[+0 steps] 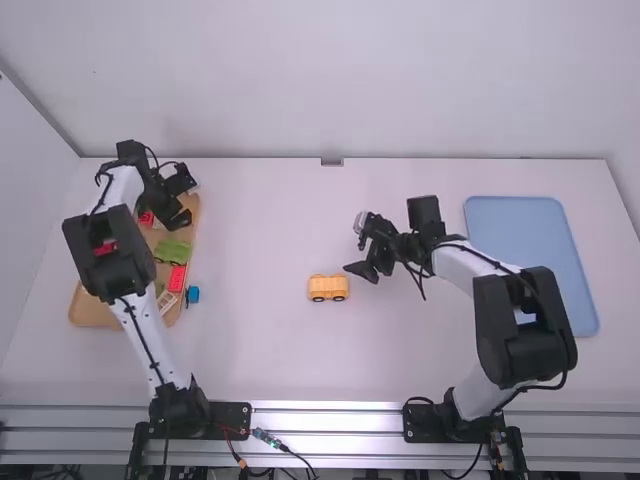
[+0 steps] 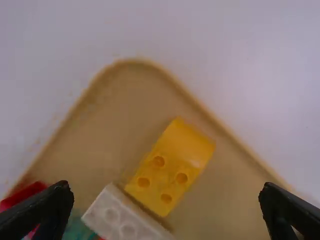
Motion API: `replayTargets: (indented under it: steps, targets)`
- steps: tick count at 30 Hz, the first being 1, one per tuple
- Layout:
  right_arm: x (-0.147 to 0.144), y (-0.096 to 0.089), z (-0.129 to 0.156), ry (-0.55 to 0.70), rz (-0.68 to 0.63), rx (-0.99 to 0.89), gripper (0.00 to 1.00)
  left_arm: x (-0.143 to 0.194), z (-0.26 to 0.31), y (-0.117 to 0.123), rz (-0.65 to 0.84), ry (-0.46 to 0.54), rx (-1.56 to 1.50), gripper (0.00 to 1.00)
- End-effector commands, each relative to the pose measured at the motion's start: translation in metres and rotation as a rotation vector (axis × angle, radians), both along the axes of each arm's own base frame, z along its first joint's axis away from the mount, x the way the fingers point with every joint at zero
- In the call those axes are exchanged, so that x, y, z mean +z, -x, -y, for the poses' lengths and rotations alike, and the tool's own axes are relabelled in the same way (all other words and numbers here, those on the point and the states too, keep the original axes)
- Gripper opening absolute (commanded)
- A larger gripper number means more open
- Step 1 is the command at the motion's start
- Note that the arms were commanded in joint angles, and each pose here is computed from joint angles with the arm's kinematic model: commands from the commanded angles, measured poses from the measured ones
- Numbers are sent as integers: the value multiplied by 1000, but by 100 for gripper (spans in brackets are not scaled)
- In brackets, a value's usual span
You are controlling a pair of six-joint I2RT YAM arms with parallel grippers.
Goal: Assemble lego blocks to make yellow taxi
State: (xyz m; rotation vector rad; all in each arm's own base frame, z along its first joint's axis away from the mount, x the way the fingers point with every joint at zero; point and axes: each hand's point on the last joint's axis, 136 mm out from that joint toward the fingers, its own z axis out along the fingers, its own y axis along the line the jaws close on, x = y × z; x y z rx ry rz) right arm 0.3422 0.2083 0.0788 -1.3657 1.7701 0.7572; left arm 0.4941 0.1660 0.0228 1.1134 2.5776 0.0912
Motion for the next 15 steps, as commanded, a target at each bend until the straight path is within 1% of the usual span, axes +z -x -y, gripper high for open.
replayTargets:
  steps: [1,3,8,13,15]
  targets:
    - [9,-7,-1,27,43,-19,99,-12,0,-5,-36,14,-34,99]
    - [7,-7,-2,40,45,-20,99,-12,-2,-5,-52,17,-76,99]
    - [5,-8,-2,58,50,-27,99,-7,-1,-14,-25,-2,-107,99]
    - [6,-7,-2,51,46,-25,99,-14,2,-7,-46,-2,-142,99]
    - [5,-8,-1,54,44,-28,99,-19,2,-3,-60,-3,-157,97]
